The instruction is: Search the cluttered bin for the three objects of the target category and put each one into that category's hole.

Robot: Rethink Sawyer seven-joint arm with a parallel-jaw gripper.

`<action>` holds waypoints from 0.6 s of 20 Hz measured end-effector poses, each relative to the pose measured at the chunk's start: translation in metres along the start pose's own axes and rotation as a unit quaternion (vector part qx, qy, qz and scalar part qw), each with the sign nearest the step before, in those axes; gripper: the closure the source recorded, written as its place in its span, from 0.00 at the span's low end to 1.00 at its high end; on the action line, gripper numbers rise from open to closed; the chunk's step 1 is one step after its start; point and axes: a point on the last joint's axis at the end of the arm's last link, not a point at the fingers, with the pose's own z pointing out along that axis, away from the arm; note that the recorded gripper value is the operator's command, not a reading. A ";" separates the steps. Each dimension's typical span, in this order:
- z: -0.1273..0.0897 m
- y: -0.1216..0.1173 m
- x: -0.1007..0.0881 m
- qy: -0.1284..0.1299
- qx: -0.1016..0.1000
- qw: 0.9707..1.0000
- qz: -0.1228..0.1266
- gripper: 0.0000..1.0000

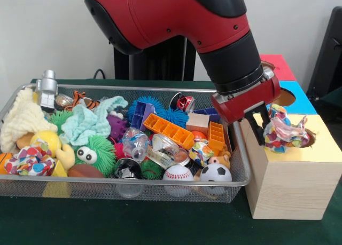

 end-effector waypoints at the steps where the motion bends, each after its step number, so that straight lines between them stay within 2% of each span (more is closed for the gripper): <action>1: 0.000 0.000 0.000 0.000 0.000 1.000 0.000 1.00; 12: -0.001 0.003 -0.002 -0.001 0.000 1.000 -0.002 1.00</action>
